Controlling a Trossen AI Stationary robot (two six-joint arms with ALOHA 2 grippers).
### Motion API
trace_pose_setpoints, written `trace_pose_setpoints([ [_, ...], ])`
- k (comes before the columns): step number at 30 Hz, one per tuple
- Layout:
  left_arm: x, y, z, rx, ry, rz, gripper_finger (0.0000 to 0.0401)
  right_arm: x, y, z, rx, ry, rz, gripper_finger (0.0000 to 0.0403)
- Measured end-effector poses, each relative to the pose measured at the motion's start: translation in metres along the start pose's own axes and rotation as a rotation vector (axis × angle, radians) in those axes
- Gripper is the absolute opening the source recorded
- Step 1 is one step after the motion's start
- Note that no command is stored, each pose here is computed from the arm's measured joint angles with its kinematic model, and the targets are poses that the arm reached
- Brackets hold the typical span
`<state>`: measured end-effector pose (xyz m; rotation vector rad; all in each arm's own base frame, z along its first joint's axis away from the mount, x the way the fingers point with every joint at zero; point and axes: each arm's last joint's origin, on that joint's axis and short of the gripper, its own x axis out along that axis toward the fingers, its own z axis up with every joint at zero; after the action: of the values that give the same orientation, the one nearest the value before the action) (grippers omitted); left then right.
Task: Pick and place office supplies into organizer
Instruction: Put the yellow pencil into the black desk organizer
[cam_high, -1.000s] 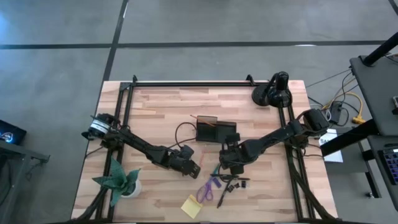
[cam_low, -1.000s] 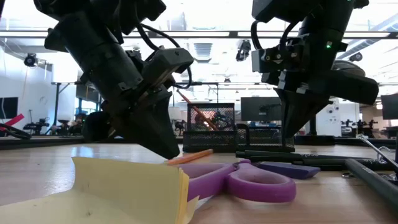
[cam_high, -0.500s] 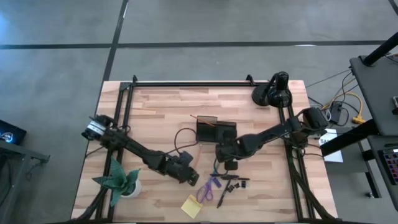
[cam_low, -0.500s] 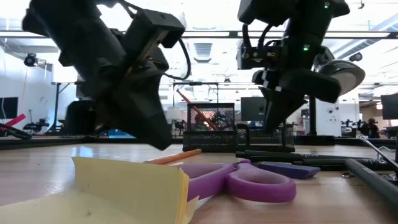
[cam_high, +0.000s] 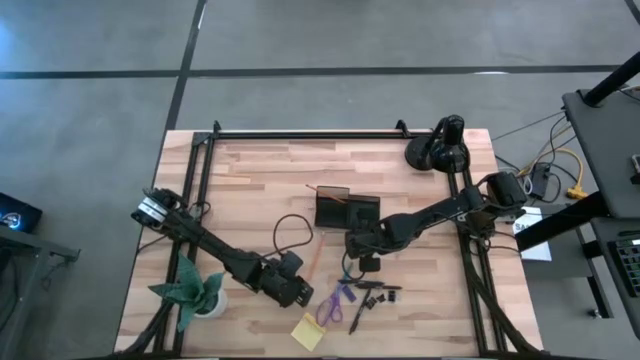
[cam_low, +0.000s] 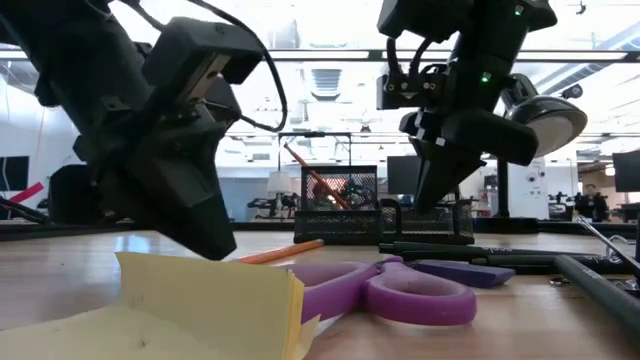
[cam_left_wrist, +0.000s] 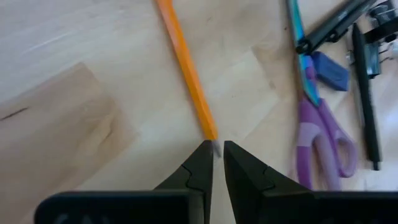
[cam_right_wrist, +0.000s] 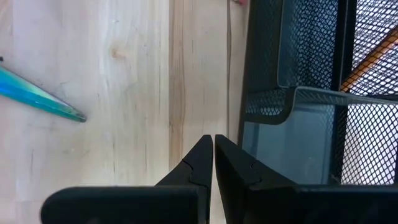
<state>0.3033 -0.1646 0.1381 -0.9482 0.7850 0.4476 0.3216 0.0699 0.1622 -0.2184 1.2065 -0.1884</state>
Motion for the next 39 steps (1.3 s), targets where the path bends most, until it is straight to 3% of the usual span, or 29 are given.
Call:
trace_pose_setpoints([
  [26, 0.015, 0.000, -0.004, -0.009, -0.021, -0.014, 0.0024, 0.000, 0.000, 0.001, -0.003, -0.008, 0.001, 0.0009],
  [35, 0.016, 0.002, -0.005, -0.005, -0.013, -0.004, 0.0024, 0.000, 0.003, 0.008, -0.257, -0.078, 0.057, 0.0009],
  [39, 0.016, 0.003, -0.005, -0.003, -0.012, -0.002, 0.0024, -0.001, 0.005, 0.009, -0.277, -0.099, 0.112, 0.0009],
])
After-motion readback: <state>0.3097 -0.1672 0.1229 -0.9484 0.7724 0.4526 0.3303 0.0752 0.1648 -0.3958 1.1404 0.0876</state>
